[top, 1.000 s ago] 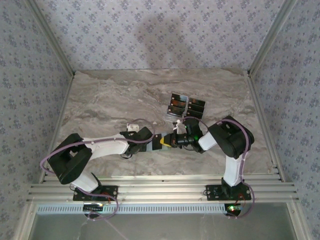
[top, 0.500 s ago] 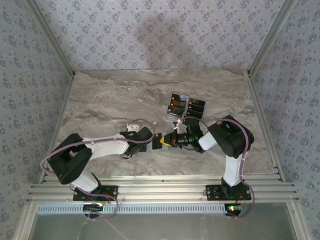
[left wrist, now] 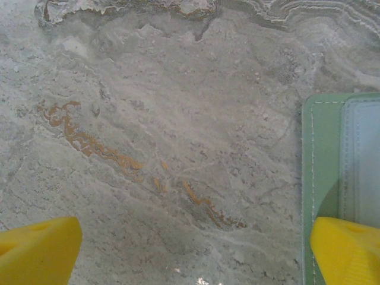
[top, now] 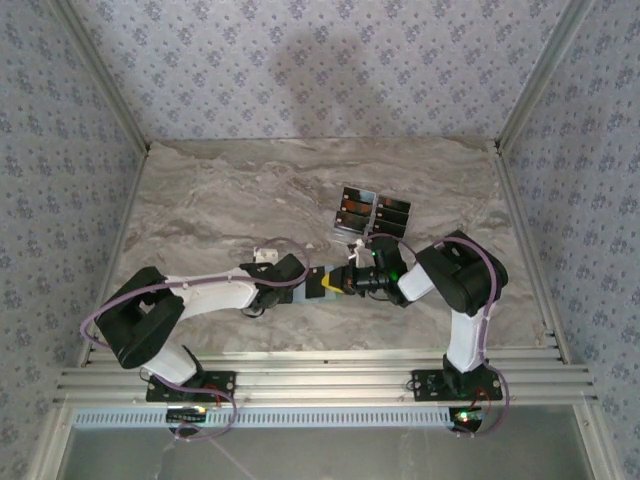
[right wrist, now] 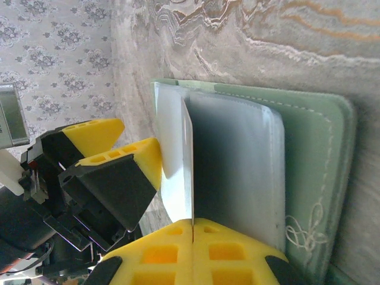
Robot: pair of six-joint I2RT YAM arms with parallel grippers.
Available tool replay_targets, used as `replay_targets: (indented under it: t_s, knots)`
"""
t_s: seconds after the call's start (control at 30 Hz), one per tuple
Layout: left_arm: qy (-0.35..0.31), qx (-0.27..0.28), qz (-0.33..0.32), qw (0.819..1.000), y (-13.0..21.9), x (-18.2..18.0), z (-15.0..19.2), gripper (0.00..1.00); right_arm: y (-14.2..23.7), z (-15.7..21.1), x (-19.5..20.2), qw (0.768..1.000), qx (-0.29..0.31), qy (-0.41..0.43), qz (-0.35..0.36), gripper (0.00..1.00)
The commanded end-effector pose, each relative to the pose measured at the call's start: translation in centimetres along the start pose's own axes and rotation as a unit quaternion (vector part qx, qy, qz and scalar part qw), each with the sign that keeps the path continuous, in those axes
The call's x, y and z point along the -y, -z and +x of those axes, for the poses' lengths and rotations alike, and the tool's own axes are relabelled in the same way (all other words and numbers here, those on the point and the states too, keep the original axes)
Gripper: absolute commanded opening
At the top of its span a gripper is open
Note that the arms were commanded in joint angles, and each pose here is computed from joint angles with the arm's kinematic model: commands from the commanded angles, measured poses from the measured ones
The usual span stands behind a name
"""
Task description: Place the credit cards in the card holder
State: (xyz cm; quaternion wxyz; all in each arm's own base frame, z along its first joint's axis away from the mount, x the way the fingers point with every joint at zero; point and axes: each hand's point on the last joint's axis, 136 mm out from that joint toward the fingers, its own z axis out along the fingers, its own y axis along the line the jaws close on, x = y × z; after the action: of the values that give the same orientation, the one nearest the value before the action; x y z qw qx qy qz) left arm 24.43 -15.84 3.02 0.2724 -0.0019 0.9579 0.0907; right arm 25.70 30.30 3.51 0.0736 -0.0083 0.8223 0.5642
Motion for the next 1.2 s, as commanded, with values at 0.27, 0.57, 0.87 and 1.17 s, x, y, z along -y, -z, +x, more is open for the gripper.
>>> replay_targets:
  t_s: [0.27, 0.57, 0.87, 1.17]
  knots:
    - [-0.01, -0.015, -0.014, 1.0, -0.8, -0.6, 1.1, 1.0, -1.0, 0.7, 0.4, 1.0, -0.02, -0.01, 0.002, 0.0]
    - [-0.011, -0.016, -0.014, 1.0, -0.8, -0.6, 1.3, 1.0, -1.0, 0.7, 0.7, 1.0, -0.019, -0.012, 0.006, 0.0]
    - [-0.009, -0.015, -0.012, 1.0, -0.8, -0.5, 1.2, 1.0, 0.3, 0.7, 1.2, 1.0, -0.006, -0.021, 0.013, 0.0]
    - [-0.01, -0.014, -0.012, 1.0, -0.9, -0.5, 1.3, 1.0, 0.7, 1.0, 1.7, 0.999, -0.007, -0.026, 0.02, 0.0]
